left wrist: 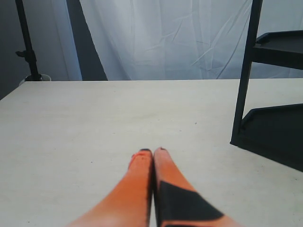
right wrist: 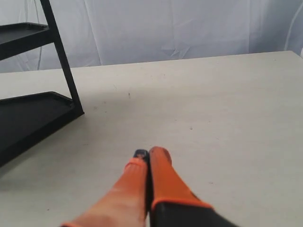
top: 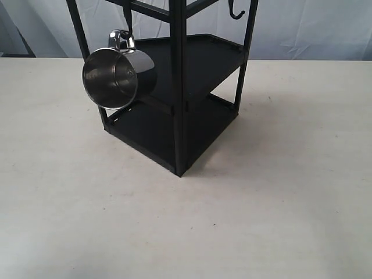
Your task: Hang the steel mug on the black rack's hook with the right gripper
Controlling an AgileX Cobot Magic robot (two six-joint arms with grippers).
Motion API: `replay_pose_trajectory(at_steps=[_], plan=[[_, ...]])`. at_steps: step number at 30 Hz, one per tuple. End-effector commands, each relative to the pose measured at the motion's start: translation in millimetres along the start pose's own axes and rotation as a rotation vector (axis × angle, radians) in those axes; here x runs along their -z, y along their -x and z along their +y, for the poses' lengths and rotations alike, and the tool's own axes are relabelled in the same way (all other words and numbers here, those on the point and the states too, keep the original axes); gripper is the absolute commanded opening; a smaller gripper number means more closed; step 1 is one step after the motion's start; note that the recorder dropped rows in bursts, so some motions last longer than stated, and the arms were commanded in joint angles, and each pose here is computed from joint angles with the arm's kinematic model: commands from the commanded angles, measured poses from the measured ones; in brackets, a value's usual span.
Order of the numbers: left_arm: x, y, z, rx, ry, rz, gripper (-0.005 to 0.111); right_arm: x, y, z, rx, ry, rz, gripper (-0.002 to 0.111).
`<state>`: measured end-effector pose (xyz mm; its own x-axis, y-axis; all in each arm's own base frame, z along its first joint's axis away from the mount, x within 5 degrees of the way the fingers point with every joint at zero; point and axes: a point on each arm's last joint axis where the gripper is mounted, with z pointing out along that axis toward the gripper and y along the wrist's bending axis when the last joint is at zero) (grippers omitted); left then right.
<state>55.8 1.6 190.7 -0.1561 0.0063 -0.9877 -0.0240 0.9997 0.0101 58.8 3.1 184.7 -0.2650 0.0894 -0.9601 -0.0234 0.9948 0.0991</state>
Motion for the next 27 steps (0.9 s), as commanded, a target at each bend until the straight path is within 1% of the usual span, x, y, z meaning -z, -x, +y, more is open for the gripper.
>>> replay_pose_trajectory(at_steps=[1,9,27], plan=[[0.5,1.5,0.0,-0.001,-0.001,-0.013,0.002,0.1,-2.1,-0.5,0.036,-0.005,0.008,-0.001],[0.5,1.5,0.0,-0.001,-0.001,-0.013,0.002,0.1,-2.7,0.0,0.097,0.001,0.015,-0.001],[0.5,1.5,0.0,-0.001,-0.001,-0.013,0.002,0.1,-2.7,0.0,0.096,0.0,0.015,-0.001]])
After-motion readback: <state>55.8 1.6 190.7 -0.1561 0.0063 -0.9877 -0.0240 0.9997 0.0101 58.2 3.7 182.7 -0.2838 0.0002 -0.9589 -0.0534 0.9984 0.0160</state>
